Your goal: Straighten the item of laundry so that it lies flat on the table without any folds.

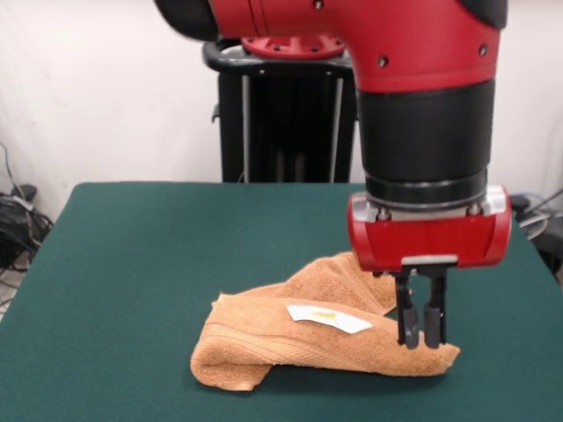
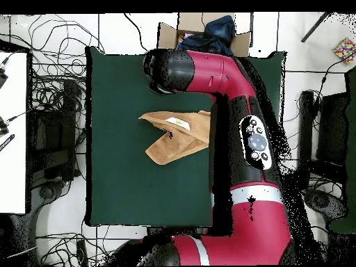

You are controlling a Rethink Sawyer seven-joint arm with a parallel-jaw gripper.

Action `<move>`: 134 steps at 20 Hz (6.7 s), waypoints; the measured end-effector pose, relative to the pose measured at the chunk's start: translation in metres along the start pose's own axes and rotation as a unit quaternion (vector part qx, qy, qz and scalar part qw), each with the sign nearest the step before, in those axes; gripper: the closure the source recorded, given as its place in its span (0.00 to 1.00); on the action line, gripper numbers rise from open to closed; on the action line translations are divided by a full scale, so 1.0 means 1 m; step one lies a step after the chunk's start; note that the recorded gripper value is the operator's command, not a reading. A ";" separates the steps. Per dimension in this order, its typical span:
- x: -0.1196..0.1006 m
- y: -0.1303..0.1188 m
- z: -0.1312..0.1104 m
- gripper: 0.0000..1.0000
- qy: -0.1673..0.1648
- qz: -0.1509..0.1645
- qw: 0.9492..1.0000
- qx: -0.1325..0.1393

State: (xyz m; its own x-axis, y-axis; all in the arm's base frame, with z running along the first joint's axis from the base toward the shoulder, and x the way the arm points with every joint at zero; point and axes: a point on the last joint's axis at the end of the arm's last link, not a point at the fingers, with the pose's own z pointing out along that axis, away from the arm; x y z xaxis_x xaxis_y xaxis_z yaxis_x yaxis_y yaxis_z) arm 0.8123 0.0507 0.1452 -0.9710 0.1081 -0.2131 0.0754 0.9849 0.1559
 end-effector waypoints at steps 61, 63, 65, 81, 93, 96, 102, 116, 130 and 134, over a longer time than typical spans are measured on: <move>0.072 -0.005 0.070 0.00 0.119 0.015 0.992 -0.038; 0.072 -0.005 0.070 0.00 0.119 0.015 0.992 -0.039; 0.071 -0.003 0.070 0.00 0.119 0.014 0.992 -0.041; 0.085 0.001 0.087 0.00 0.132 0.004 0.991 -0.039; 0.127 0.016 0.130 0.00 0.170 -0.068 0.983 0.002; 0.135 0.022 0.139 0.00 0.186 -0.080 0.979 0.008; 0.145 0.020 0.155 0.00 0.215 -0.085 0.973 0.015; 0.147 0.015 0.165 0.00 0.231 -0.079 0.970 0.016; 0.147 0.015 0.165 1.00 0.231 -0.079 0.970 0.016; 0.147 0.015 0.165 1.00 0.230 -0.079 0.970 0.016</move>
State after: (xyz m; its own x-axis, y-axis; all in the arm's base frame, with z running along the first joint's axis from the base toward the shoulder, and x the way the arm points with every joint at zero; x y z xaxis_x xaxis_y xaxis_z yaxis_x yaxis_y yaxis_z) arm 0.7082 0.1039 -0.0433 -0.9688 -0.1086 0.2227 -0.0822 0.9888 0.1246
